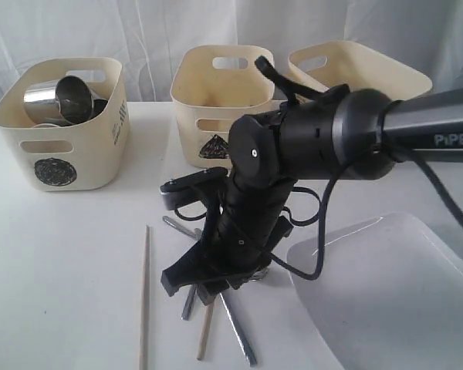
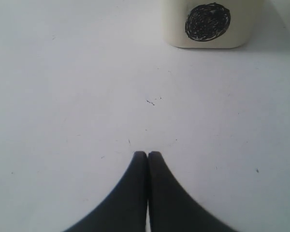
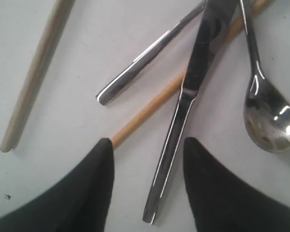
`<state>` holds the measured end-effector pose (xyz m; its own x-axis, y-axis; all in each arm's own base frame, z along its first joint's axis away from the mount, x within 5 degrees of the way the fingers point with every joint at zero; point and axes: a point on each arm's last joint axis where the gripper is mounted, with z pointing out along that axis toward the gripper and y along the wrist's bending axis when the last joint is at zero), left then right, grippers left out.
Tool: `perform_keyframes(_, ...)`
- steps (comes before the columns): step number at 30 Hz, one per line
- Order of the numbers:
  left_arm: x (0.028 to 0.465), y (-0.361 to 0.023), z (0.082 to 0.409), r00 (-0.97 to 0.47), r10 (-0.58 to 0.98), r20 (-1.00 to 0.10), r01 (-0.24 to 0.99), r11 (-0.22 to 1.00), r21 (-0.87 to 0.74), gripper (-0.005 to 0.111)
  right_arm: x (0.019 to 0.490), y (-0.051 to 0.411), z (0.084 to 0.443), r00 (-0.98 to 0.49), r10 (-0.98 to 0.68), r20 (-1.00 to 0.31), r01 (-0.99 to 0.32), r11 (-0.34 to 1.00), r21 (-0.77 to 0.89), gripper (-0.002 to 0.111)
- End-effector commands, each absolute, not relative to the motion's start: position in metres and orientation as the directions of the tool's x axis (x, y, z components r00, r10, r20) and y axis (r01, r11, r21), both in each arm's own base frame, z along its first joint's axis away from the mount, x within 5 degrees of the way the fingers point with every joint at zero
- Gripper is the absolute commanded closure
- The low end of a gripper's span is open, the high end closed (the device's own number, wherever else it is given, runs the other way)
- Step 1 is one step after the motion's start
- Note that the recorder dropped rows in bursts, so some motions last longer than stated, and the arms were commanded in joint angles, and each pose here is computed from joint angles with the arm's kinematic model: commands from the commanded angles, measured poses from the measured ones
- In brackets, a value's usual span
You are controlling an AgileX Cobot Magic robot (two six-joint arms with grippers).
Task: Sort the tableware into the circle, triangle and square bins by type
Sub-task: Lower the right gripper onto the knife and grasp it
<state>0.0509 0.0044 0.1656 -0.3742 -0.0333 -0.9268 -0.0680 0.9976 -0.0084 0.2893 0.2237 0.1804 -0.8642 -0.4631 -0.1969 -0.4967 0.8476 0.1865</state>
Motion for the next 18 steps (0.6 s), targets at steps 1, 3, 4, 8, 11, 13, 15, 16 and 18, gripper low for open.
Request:
perform_keyframes(1, 0.051, 0.004, 0.165, -0.368, -0.041, -0.929, -0.069, 0.997, -0.017, 0.107, 0.293, 0.227, 0.163, -0.877, -0.449, -0.172, -0.476, 0.859, 0.187, 0.064)
perform_keyframes(3, 0.051, 0.004, 0.165, -0.368, -0.041, -0.929, -0.069, 0.997, -0.017, 0.107, 0.294, 0.228, 0.156, -0.882, -0.445, -0.152, -0.468, 0.864, 0.186, 0.064)
perform_keyframes(4, 0.051, 0.004, 0.165, -0.368, -0.041, -0.929, -0.069, 0.997, -0.017, 0.107, 0.294, 0.228, 0.154, -0.883, -0.446, -0.146, -0.467, 0.865, 0.185, 0.064)
perform_keyframes(8, 0.051, 0.004, 0.165, -0.368, -0.041, -0.929, -0.069, 0.997, -0.017, 0.107, 0.295, 0.228, 0.147, -0.885, -0.448, -0.127, -0.465, 0.866, 0.181, 0.064)
perform_keyframes(11, 0.051, 0.004, 0.165, -0.368, -0.041, -0.929, -0.069, 0.997, -0.017, 0.107, 0.295, 0.227, 0.143, -0.880, -0.460, -0.119, -0.474, 0.865, 0.167, 0.064)
perform_keyframes(13, 0.051, 0.004, 0.165, -0.368, -0.041, -0.929, -0.069, 0.997, -0.017, 0.107, 0.296, 0.226, 0.139, -0.873, -0.474, -0.112, -0.486, 0.861, 0.148, 0.066)
perform_keyframes(15, 0.051, 0.004, 0.165, -0.368, -0.041, -0.929, -0.069, 0.997, -0.017, 0.107, 0.296, 0.225, 0.133, -0.872, -0.480, -0.097, -0.489, 0.861, 0.141, 0.067)
perform_keyframes(16, 0.051, 0.004, 0.165, -0.368, -0.041, -0.929, -0.069, 0.997, -0.017, 0.107, 0.296, 0.225, 0.131, -0.873, -0.480, -0.090, -0.488, 0.861, 0.140, 0.068)
perform_keyframes(18, 0.051, 0.004, 0.165, -0.368, -0.041, -0.929, -0.069, 0.997, -0.017, 0.107, 0.296, 0.225, 0.124, -0.874, -0.481, -0.073, -0.487, 0.863, 0.138, 0.070)
